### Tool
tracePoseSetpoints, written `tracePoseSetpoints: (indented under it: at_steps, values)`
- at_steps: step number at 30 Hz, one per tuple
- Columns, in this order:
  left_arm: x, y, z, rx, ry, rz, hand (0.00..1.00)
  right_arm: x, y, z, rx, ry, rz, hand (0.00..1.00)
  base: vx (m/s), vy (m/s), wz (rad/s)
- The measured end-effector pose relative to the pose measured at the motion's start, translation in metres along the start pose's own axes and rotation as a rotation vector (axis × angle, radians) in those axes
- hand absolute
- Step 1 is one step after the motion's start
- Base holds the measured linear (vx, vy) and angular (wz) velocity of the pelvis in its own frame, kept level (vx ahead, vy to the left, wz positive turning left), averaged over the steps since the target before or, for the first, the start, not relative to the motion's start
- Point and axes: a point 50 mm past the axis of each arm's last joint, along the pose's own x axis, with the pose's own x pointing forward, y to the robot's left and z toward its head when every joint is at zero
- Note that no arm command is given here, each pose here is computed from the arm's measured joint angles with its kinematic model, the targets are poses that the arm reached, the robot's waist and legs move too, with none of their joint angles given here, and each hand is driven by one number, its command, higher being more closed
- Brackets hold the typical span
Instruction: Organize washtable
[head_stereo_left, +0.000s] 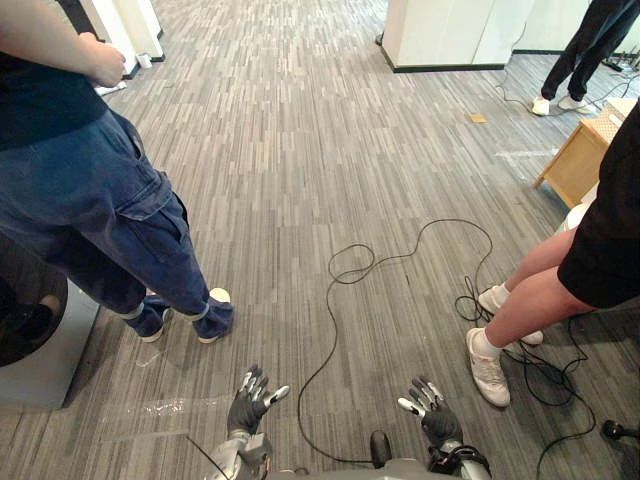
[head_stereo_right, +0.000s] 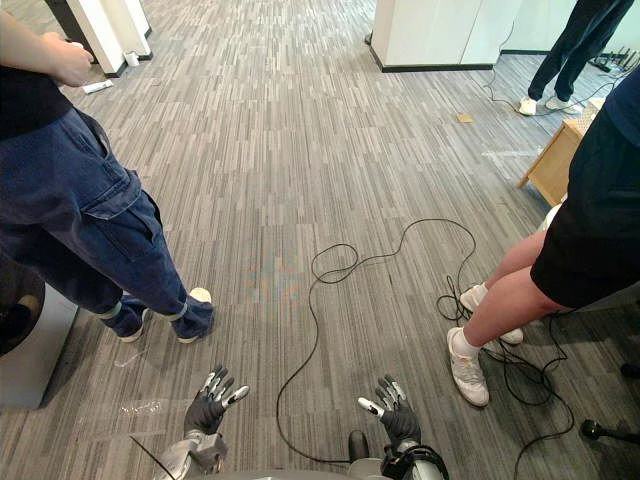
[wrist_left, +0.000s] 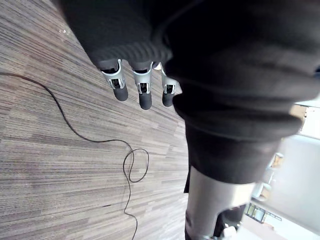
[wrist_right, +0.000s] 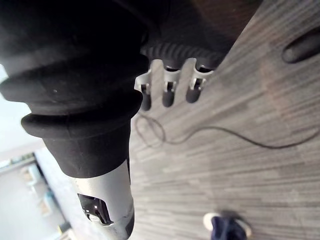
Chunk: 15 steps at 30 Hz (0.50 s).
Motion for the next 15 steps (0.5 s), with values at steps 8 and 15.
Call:
tracePoseSetpoints:
  at_steps: [8, 15]
  values:
    - [-0.002, -0.002, -0.006, 0.010, 0.029, -0.016, 0.00, 0.001, 0.001, -0.008, -0.009, 0.035, -0.007, 0.00, 0.03, -0.010, 0.03]
    - [-0.005, -0.005, -0.018, -0.017, 0.070, -0.004, 0.00, 0.003, 0.001, -0.012, -0.027, 0.060, -0.016, 0.00, -0.01, -0.015, 0.01]
